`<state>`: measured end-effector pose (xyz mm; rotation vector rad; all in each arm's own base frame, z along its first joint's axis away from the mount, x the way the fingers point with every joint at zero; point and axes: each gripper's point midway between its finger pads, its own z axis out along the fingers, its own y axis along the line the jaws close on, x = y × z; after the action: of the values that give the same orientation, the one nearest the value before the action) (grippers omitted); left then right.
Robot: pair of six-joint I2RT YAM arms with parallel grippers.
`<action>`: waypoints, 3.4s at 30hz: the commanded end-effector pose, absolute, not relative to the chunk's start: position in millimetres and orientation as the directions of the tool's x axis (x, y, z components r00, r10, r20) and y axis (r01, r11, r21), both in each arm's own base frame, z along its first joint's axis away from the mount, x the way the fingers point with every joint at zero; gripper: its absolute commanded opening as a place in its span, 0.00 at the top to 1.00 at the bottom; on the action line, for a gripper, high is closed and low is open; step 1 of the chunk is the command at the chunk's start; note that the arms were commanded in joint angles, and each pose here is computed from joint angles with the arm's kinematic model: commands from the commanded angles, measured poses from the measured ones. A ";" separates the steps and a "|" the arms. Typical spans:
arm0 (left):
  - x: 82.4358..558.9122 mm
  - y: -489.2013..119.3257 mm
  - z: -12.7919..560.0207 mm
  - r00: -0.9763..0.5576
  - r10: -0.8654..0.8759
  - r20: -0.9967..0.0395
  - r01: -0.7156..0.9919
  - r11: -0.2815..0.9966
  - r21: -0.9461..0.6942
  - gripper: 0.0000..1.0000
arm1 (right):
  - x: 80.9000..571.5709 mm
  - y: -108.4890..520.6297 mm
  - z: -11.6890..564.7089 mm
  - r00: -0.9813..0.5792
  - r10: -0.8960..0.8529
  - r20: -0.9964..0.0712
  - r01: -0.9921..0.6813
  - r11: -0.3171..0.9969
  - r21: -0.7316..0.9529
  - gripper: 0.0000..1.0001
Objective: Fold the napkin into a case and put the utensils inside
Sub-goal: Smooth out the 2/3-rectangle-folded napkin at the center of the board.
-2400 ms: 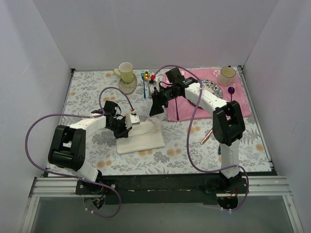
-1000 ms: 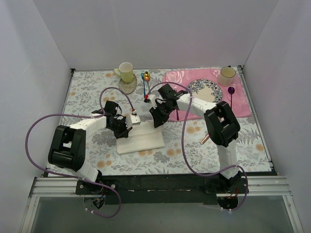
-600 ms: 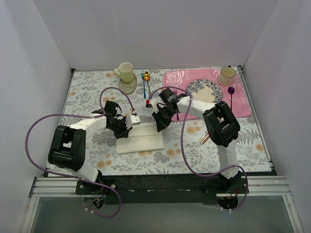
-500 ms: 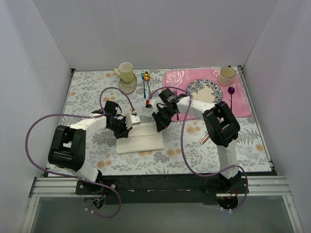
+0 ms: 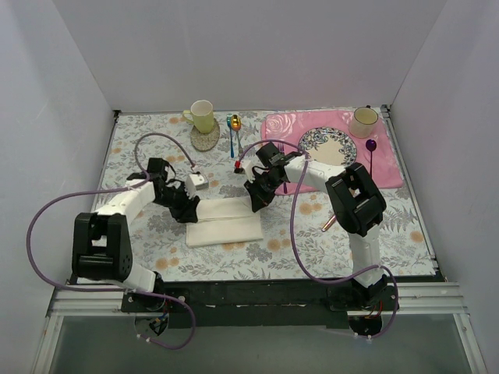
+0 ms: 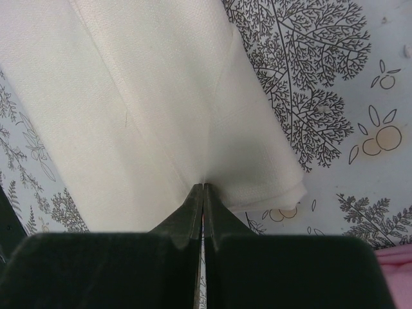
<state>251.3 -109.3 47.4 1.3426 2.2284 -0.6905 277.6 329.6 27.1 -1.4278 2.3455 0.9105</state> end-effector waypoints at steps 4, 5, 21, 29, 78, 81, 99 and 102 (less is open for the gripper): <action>288.6 -139.7 162.1 -0.593 0.222 -0.774 0.741 0.528 -0.415 0.50 | 267.0 309.3 -7.0 -0.480 -0.767 -0.426 -0.869 0.349 0.351 0.99; 304.1 -143.8 169.5 -0.578 0.166 -0.799 0.733 0.535 -0.420 0.47 | 267.3 308.8 -6.9 -0.480 -0.765 -0.428 -0.869 0.349 0.350 0.99; 306.9 -172.8 71.9 -0.930 -0.308 -0.201 0.060 0.413 -0.909 0.47 | 268.5 309.5 -12.3 -0.495 -0.761 -0.420 -0.861 0.362 0.358 0.99; 290.2 -170.7 44.0 -0.958 -0.273 -0.087 -0.032 0.402 -0.915 0.72 | 267.2 305.4 -14.8 -0.493 -0.765 -0.415 -0.861 0.362 0.357 0.99; 330.6 -243.8 -28.7 -0.945 -0.275 -0.178 -0.037 0.631 -0.775 1.00 | 303.9 354.0 130.3 -0.651 -0.434 -0.623 -0.757 0.312 0.574 0.39; 330.1 -243.2 -28.2 -0.945 -0.271 -0.183 -0.032 0.634 -0.772 1.00 | 316.2 355.7 116.5 -0.670 -0.421 -0.611 -0.742 0.387 0.548 0.70; 327.3 -239.1 -34.9 -0.946 -0.274 -0.175 -0.050 0.655 -0.754 1.00 | 285.6 314.8 -3.1 -0.704 -0.601 -0.379 -0.710 0.566 0.420 0.91; 327.2 -238.8 -34.9 -0.946 -0.272 -0.178 -0.047 0.657 -0.753 1.00 | 288.0 328.1 30.9 -0.676 -0.584 -0.449 -0.736 0.507 0.448 0.89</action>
<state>340.2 -263.7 21.7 -0.1417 2.4330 -1.4353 295.1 340.1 27.7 -1.0816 2.4766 0.9526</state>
